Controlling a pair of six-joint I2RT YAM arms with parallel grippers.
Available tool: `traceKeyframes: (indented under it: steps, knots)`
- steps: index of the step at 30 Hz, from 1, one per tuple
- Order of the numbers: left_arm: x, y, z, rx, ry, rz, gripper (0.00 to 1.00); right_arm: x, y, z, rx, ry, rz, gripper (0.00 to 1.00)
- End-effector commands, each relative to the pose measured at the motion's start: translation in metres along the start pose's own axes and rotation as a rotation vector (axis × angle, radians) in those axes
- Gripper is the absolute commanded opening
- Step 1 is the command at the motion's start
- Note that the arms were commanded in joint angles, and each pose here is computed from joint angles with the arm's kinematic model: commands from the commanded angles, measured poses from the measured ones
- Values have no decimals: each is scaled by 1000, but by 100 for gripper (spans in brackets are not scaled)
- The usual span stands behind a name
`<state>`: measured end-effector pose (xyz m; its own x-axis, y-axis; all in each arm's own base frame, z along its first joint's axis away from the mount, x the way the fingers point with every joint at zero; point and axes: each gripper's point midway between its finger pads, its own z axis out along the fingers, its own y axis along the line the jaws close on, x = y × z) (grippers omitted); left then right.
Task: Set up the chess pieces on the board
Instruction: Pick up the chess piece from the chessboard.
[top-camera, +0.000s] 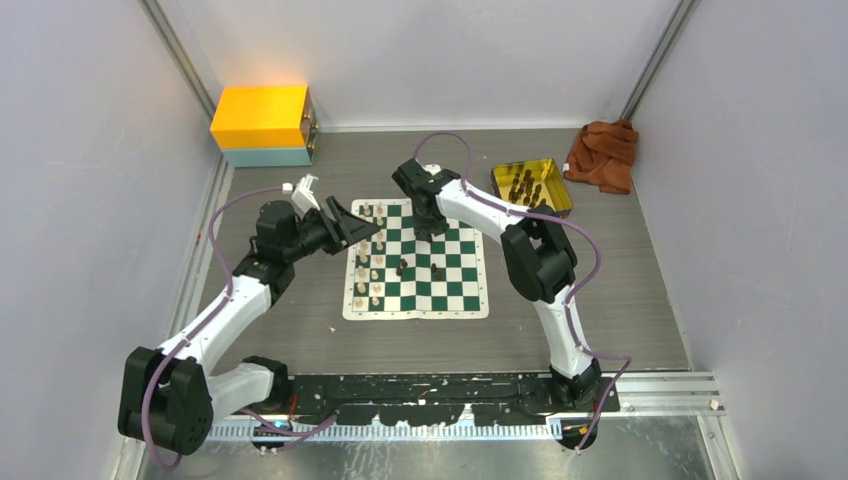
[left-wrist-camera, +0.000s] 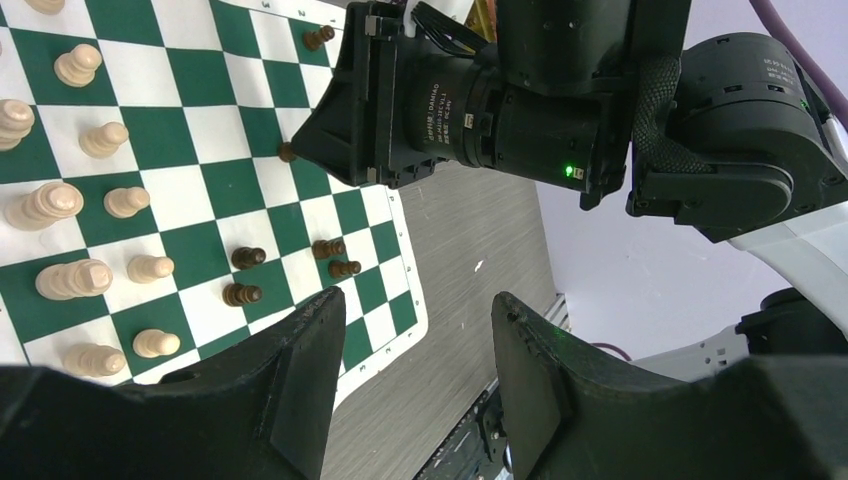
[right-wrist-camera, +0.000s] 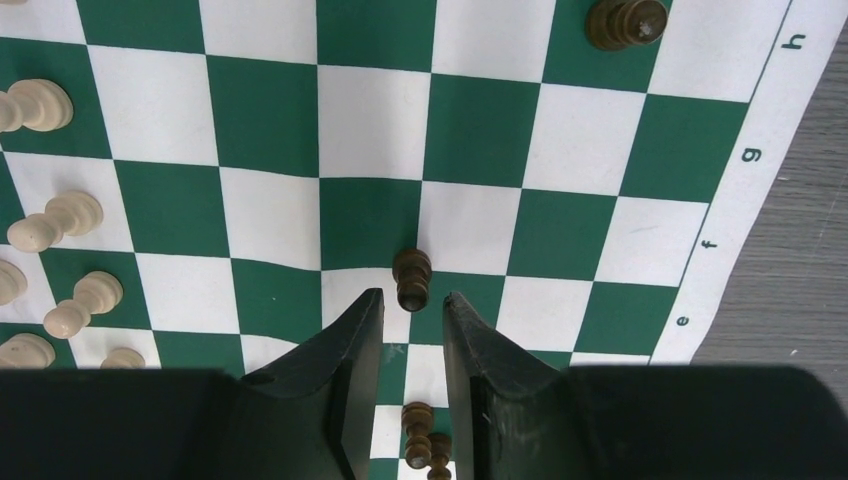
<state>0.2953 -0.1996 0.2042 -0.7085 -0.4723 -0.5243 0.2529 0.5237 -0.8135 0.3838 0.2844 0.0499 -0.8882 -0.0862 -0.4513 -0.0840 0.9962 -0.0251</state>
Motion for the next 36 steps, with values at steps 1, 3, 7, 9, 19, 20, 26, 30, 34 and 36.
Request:
traceKeyframes:
  steps: [1,3,7,9,19,20,26,30,34,36]
  knots:
    - [-11,-9,2,40,-36,39,57,-13,5,0,-31,-28,7,33]
    - [-11,-9,3,40,-34,38,57,-11,6,1,-34,-23,5,32]
    - [-11,-8,4,39,-35,38,57,-12,6,3,-38,-21,8,28]
    - [-11,-7,5,39,-34,35,57,-13,5,4,-42,-19,9,25]
    - [-10,-5,7,38,-32,30,57,-14,2,1,-43,-21,4,1]
    - [-10,-4,8,38,-32,29,57,-17,2,-2,-42,-30,4,1]
    - [-11,-6,8,45,-33,25,57,-32,-10,-21,-4,-84,0,1]
    - [-11,-6,7,46,-33,27,57,-43,-25,-28,20,-111,20,1]
    - [-11,-7,7,45,-33,28,57,-53,-37,-31,31,-136,45,1]
    - [-10,-6,7,44,-32,28,57,-56,-44,-29,37,-139,57,1]
